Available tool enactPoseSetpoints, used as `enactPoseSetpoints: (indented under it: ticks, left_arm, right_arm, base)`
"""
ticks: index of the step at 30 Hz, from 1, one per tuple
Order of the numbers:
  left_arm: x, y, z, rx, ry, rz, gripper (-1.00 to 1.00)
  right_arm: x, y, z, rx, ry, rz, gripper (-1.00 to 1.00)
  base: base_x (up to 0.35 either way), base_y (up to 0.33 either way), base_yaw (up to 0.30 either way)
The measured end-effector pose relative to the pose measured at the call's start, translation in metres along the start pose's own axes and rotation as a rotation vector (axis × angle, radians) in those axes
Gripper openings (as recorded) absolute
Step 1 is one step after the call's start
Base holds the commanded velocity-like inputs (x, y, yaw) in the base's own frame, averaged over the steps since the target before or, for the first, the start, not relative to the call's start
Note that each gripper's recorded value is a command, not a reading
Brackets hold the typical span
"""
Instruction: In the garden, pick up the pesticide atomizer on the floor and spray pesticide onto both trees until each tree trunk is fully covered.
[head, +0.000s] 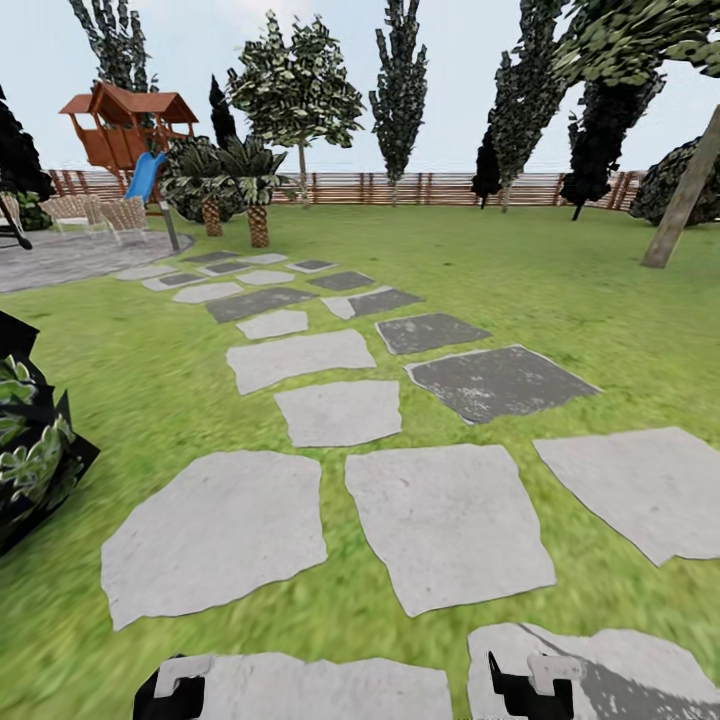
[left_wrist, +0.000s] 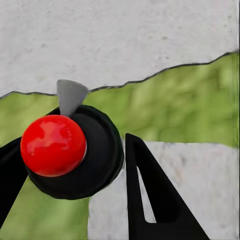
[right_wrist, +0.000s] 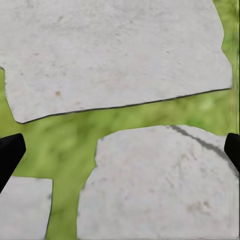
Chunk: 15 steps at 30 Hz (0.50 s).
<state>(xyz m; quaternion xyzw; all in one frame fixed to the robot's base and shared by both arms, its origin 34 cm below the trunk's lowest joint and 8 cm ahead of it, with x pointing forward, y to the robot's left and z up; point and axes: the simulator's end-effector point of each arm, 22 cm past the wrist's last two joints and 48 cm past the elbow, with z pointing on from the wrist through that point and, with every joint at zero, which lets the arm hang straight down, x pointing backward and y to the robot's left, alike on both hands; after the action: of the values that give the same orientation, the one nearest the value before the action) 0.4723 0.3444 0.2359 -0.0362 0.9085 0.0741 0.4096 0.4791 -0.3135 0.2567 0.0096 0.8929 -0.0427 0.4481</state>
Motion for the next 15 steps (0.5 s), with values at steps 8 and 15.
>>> enactPoseSetpoints:
  ticks: [8, 15]
  left_arm:
    - [-0.015, 0.001, -0.008, 0.000, 0.005, 0.001, -1.00]
    - [-0.027, 0.002, -0.015, 0.000, 0.009, 0.001, -1.00]
  right_arm:
    - [-0.015, -0.001, -0.007, 0.000, 0.005, 0.001, 1.00]
    - [-0.028, -0.002, -0.013, 0.001, 0.009, 0.000, 1.00]
  base:
    - [0.000, 0.000, -0.272]
    - [0.000, 0.000, -0.281]
